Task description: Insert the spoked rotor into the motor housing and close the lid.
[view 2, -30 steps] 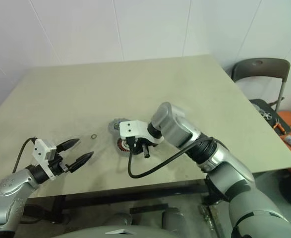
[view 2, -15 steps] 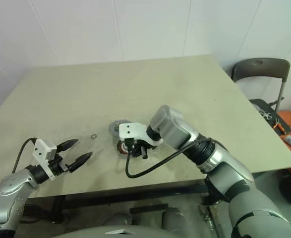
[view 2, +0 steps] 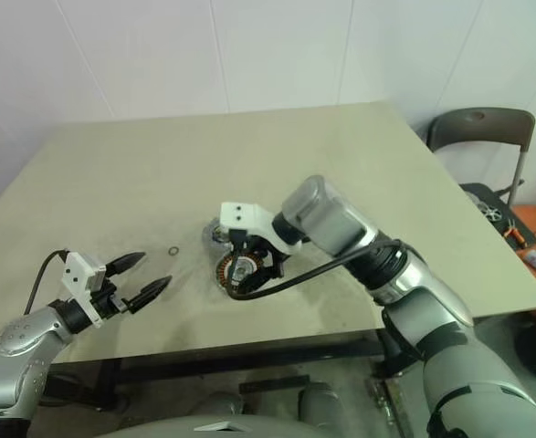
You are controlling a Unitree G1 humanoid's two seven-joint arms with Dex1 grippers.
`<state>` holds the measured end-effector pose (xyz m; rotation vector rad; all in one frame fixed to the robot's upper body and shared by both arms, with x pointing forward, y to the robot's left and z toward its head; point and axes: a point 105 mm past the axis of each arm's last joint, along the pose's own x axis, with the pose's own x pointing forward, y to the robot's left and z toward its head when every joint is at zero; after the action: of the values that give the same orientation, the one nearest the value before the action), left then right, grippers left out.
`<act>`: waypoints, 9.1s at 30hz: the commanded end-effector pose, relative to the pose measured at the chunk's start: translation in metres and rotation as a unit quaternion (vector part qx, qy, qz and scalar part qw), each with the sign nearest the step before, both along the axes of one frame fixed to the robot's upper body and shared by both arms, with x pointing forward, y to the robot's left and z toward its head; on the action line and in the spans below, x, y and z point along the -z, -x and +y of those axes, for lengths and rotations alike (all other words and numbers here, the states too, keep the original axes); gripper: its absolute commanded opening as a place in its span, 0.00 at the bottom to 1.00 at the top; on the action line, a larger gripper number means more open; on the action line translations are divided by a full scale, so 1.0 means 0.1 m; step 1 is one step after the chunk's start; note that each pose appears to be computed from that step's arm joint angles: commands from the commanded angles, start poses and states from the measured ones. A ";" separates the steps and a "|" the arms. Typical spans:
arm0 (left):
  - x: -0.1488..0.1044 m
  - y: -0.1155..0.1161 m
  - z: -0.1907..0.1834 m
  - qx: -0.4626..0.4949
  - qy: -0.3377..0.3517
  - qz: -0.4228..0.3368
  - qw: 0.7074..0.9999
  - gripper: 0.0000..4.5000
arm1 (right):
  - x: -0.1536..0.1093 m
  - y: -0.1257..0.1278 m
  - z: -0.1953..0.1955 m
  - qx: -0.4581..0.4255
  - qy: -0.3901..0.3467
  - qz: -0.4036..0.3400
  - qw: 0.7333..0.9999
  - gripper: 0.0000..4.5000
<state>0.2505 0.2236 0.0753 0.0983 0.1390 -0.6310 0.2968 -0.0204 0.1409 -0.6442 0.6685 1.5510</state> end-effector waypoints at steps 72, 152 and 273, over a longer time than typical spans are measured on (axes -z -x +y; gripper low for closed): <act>0.47 -0.72 -0.34 -0.153 -0.044 0.130 0.979 1.00 | -0.03 -0.14 -0.35 0.016 -0.268 -0.112 0.957 1.00; -0.34 -0.58 -1.12 0.323 -0.132 -0.018 0.937 0.17 | 0.01 -0.32 -0.80 0.077 -0.227 -0.144 0.960 1.00; -0.36 -0.25 -0.17 0.093 -0.093 0.015 0.991 1.00 | 0.42 -0.16 -0.03 -0.011 -0.181 -0.055 0.982 0.01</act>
<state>0.2740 0.2074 0.0967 0.2706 0.2779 -0.8158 0.3111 -0.0308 0.0864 -0.4235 0.3421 1.5705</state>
